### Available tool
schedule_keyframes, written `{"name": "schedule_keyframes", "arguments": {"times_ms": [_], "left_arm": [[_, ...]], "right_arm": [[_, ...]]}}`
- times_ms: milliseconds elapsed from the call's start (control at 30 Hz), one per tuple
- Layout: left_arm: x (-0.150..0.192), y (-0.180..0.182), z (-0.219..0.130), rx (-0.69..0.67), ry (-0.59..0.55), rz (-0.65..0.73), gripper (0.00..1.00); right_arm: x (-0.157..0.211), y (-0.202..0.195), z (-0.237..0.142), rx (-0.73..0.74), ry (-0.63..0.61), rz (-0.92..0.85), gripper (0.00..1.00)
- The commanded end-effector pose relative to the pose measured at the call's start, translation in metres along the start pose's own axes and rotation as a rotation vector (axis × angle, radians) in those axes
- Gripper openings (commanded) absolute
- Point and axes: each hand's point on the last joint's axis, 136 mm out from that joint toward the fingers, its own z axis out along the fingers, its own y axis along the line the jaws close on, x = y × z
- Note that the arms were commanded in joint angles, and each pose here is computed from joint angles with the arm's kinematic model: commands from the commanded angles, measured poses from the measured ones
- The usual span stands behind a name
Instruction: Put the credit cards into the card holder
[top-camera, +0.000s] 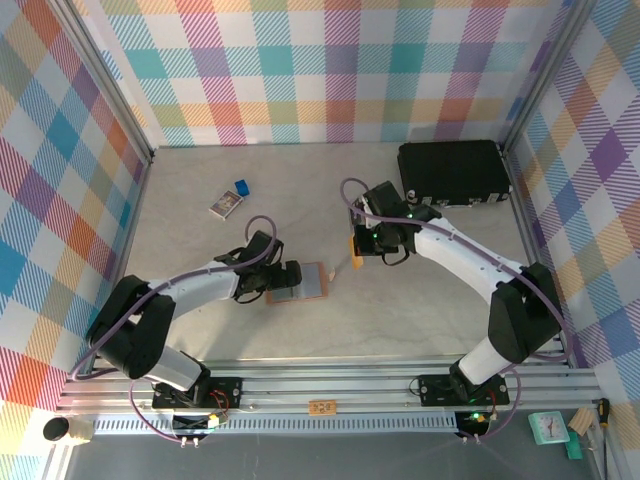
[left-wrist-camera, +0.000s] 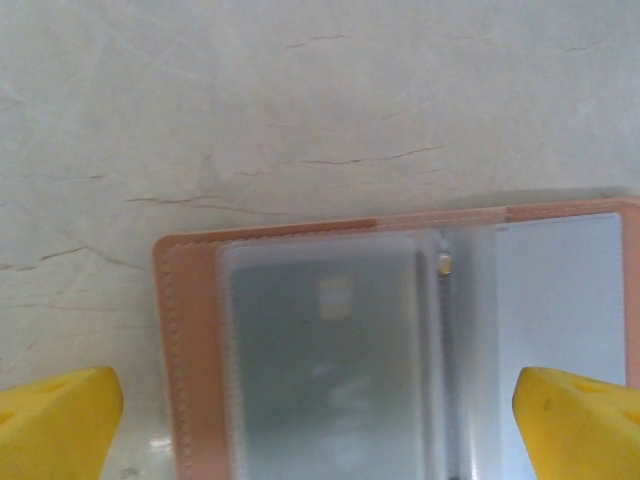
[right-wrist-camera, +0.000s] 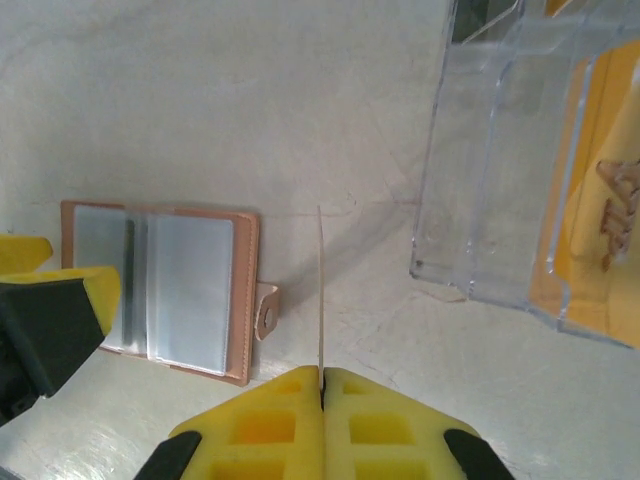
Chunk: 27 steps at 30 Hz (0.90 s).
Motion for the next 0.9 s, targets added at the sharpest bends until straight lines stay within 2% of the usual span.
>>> {"name": "schedule_keyframes", "arguments": {"times_ms": [0,400,533,633,867], "left_arm": [[-0.01,-0.012,0.0,0.002,-0.025,0.002,1.0],[-0.006,-0.031,0.0,0.0,-0.026,0.036,1.0],[-0.012,-0.023,-0.009,-0.041,-0.071,0.035,1.0],[-0.011,-0.004,-0.016,-0.129,-0.079,0.04,1.0],[-0.005,0.004,-0.002,-0.165,-0.051,0.042,1.0]], "right_arm": [[-0.006,0.009,-0.009,-0.066,-0.054,0.024,0.0],[0.008,0.005,-0.001,-0.096,-0.042,0.052,0.0],[0.009,0.006,0.001,-0.101,-0.038,0.054,0.0],[0.009,0.007,0.001,-0.106,-0.038,0.055,0.0],[0.009,0.009,0.004,-0.122,-0.032,0.058,0.0]]}}
